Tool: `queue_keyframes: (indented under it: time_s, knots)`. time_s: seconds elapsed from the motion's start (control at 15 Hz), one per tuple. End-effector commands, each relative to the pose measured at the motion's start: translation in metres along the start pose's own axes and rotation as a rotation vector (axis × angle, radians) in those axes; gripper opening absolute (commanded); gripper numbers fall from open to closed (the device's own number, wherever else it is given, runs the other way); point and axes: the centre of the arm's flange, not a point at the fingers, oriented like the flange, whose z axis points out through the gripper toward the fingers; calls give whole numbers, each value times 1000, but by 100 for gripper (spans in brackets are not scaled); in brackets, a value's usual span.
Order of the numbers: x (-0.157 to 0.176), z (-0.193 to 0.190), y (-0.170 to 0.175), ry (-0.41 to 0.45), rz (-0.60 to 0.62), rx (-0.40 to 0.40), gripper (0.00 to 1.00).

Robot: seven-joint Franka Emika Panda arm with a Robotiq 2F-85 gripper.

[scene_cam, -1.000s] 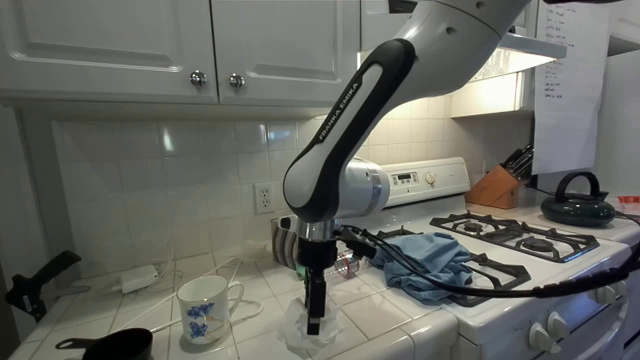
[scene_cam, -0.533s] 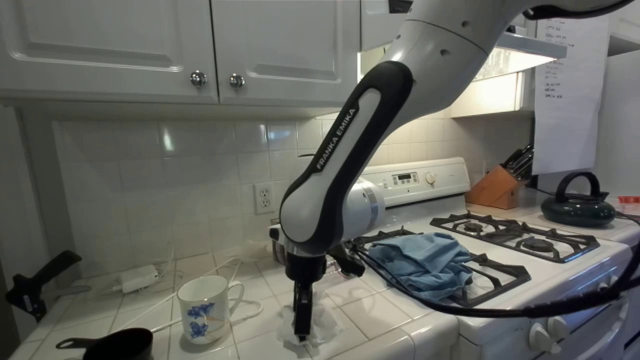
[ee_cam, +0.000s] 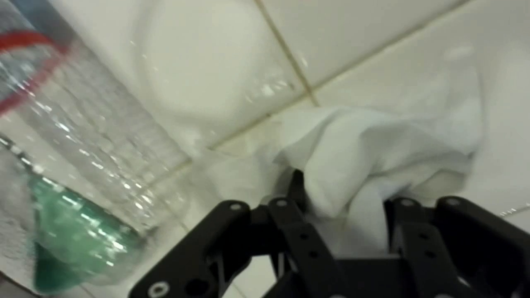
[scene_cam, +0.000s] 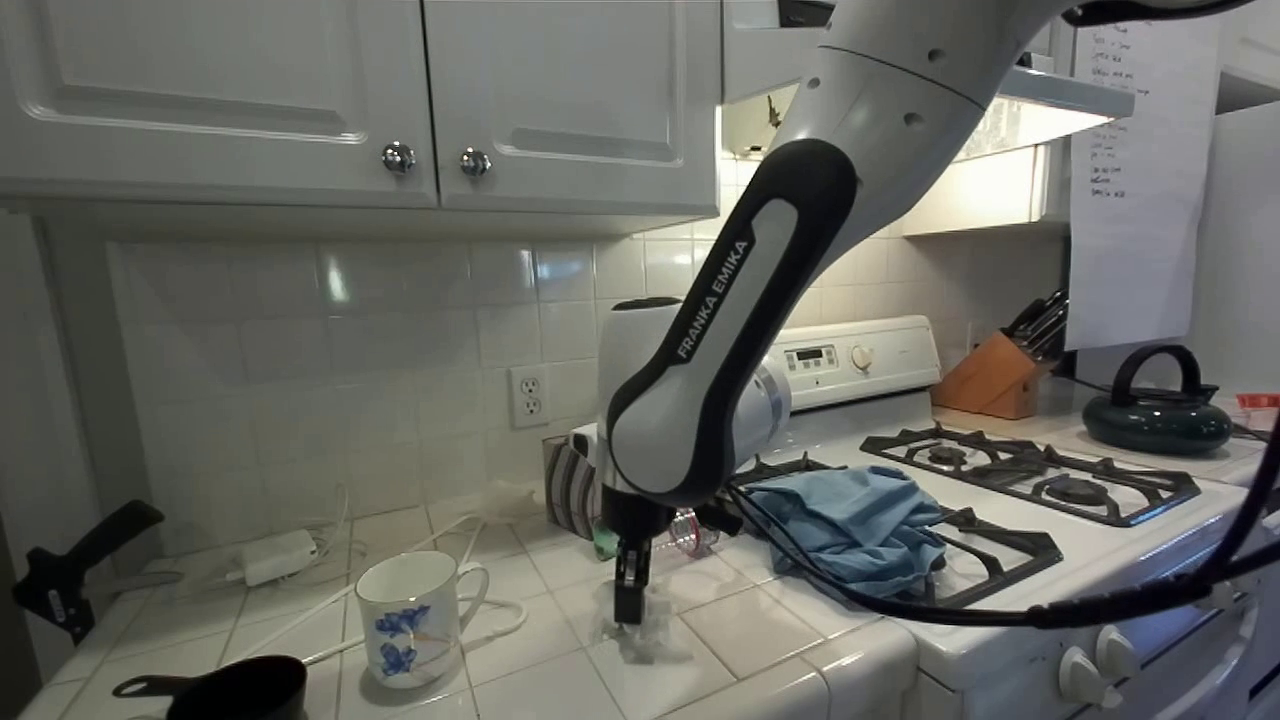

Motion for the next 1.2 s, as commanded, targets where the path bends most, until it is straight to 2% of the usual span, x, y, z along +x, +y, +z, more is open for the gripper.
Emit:
queue_keyframes:
  time_s: [0.0,0.13,0.33,0.6,0.87,1.13]
  knots:
    - [-34,-2,31,-53,155,-91,0]
    - [-57,-2,42,-90,242,-95,4]
    - [-76,-2,33,-129,293,-25,3]
    - [-66,-5,-2,-84,194,139,3]
    - [-34,-7,-38,-1,43,267,3]
    - [-16,-10,-63,16,-29,302,3]
